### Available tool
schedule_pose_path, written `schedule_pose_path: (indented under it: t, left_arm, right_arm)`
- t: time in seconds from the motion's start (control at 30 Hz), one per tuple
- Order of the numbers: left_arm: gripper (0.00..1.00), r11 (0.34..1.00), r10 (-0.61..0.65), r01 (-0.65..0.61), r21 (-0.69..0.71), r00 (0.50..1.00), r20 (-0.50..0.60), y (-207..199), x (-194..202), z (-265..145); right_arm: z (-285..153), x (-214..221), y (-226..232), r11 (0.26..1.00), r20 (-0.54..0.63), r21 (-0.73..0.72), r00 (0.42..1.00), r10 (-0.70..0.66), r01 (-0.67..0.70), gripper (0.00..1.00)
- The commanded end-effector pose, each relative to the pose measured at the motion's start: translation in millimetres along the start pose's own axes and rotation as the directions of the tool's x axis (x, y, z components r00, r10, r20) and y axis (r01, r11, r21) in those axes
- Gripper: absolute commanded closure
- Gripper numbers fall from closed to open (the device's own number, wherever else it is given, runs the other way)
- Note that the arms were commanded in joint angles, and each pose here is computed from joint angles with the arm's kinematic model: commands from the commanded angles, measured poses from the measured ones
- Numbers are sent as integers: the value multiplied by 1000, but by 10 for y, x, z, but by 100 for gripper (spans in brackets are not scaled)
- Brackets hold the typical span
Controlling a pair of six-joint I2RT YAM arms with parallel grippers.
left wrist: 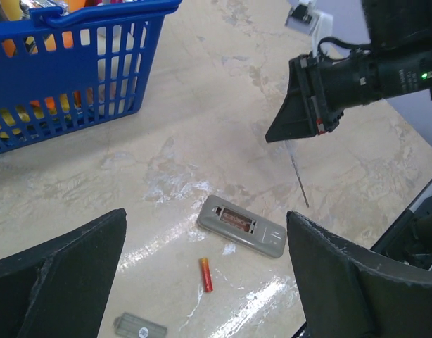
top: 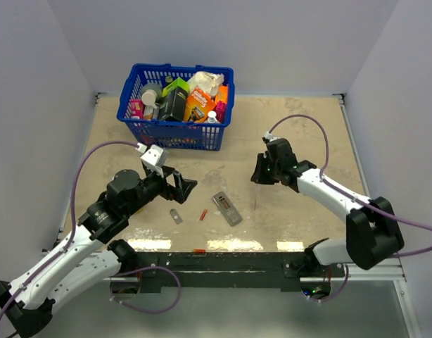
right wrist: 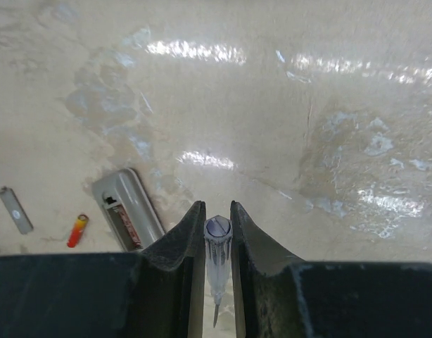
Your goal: Unload the batteries from the remote control
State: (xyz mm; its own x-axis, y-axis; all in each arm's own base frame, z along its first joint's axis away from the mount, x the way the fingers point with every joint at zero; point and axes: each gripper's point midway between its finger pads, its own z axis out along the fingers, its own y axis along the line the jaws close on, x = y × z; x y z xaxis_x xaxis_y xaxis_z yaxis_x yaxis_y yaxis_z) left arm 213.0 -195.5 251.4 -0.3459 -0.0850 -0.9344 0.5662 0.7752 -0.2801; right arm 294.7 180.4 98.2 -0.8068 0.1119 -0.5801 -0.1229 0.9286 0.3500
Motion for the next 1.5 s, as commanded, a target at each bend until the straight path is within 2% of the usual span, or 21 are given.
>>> schedule_pose_path:
  t: [0.0,0.1,0.3,0.43,0.53,0.63,0.73,0.77,0.83,0.87,0.97,1.1,1.33,1.47]
  left_arm:
    - [0,998,57,-55,-28,997,55,61,-137,-78]
    - [0,997,55,-52,-57,997,51,113,-137,-100]
    - [0,997,51,-46,-62,996,68,118,-166,-142]
    - [0,996,50,-44,-80,996,72,150,-170,-151]
    - [0,996,51,-45,-81,996,70,152,-167,-151]
    - [0,995,53,-47,-83,996,69,156,-164,-152]
    - [0,995,53,-47,-85,996,71,161,-166,-150]
    - [0,995,53,-46,-84,996,77,157,-179,-155]
    - [0,996,47,-40,-85,996,78,158,-173,-158]
    - [0,996,42,-34,-87,995,87,161,-189,-164]
    - [0,998,10,-3,-65,994,112,107,-251,-190]
    - [0,999,-50,50,8,985,165,-62,-457,-292]
    - [0,986,-137,101,134,945,297,-329,-939,-565]
    - [0,979,-153,102,177,939,307,-414,-1004,-599]
  right_arm:
    - [126,53,28,1000,-59,-16,998,-6,5,89]
    - [269,95,-56,1000,-74,18,997,2,-1,82]
    - [475,165,-176,998,-98,66,995,19,-12,80]
    - [595,205,-288,994,-97,112,995,24,-13,73]
    - [607,154,-261,995,-90,102,996,16,-7,69]
    - [518,44,-204,996,-69,91,998,-3,9,60]
    - [280,-167,-120,997,-6,76,1000,-26,26,46]
    - [141,-246,-66,998,23,61,999,-35,34,35]
    - [-59,-395,16,998,82,35,995,-58,55,18]
    - [-158,-446,50,998,106,21,992,-62,60,2]
    - [-677,-709,275,993,251,-67,965,-73,93,2]
    - [-1486,-996,561,967,466,-187,882,-66,171,2]
    - [-2242,-1102,813,921,608,-311,794,3,234,2]
    - [-2350,-1053,773,921,627,-320,779,33,219,2]
